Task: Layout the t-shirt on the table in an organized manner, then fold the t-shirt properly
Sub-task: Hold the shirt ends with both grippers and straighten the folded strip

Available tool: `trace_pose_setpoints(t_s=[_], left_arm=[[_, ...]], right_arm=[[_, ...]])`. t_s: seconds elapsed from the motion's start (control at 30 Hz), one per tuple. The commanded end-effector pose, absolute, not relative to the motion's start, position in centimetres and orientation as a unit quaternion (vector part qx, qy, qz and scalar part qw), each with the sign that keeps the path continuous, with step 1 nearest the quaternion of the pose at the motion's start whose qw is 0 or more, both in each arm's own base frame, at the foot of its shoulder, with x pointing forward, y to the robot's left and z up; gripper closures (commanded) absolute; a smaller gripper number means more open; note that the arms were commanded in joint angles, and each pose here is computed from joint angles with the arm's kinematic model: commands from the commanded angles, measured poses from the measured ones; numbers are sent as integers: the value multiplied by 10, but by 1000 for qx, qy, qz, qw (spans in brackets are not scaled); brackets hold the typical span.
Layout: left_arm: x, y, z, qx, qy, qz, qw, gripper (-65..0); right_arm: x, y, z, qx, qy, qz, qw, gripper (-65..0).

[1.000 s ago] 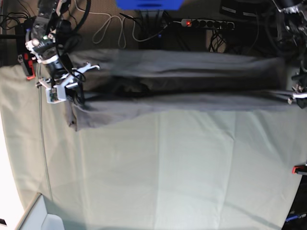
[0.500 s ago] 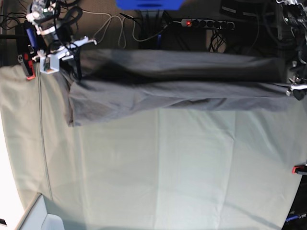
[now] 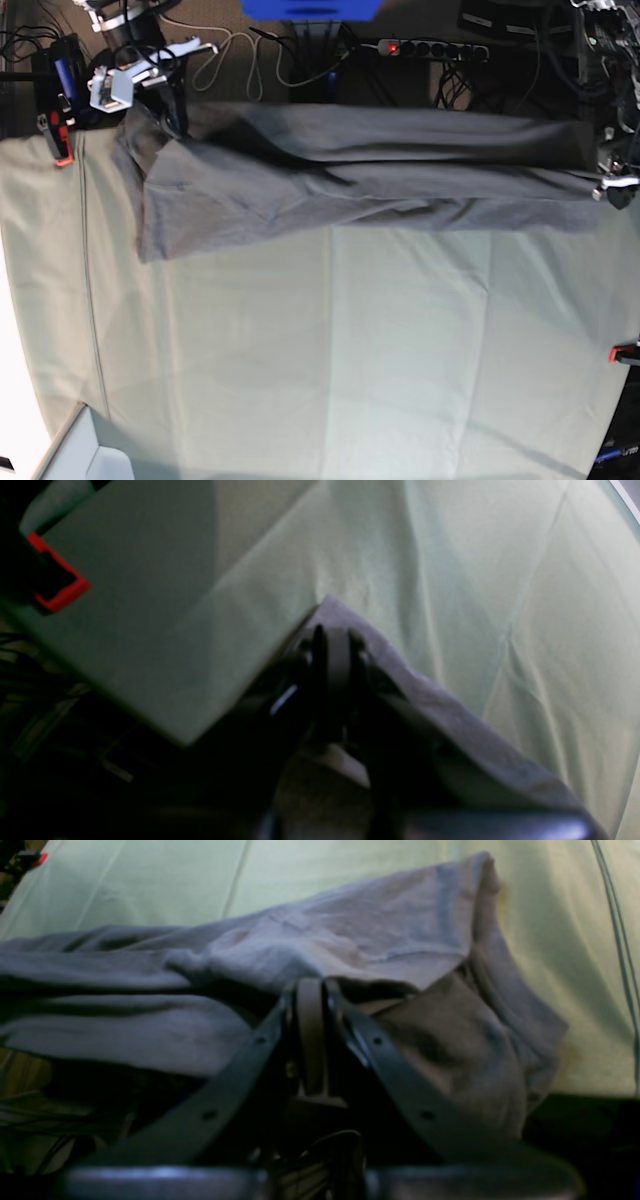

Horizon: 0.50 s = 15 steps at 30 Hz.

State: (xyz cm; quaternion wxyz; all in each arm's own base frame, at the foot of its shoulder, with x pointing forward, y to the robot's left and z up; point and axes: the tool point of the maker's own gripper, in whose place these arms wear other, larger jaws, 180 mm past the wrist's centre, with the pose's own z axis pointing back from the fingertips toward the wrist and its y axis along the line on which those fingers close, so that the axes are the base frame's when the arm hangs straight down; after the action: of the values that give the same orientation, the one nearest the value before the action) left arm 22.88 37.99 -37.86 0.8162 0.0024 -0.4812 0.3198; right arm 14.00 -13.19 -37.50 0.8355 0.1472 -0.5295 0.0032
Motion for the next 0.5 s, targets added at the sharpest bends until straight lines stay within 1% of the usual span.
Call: trace_pose_setpoints(t_s=[0.0,0.27,0.37,0.47], left_arm=[[234,387,-364,11,-502,311,807,-1],[238,388,-362,10,-506,310,805,-1],[240,388,-360,8,-509,311,803,-1],[239,387,-361,8,-507,312,803,-1]], right_arm=[[137,-132,-365,155,-544,0,824,0],[115,-107,-364,193,-536,-6,822,0],[116,-104,-365,197,-533,-5,823,0],[122,-106,-378,198,-529,-13,825,0]])
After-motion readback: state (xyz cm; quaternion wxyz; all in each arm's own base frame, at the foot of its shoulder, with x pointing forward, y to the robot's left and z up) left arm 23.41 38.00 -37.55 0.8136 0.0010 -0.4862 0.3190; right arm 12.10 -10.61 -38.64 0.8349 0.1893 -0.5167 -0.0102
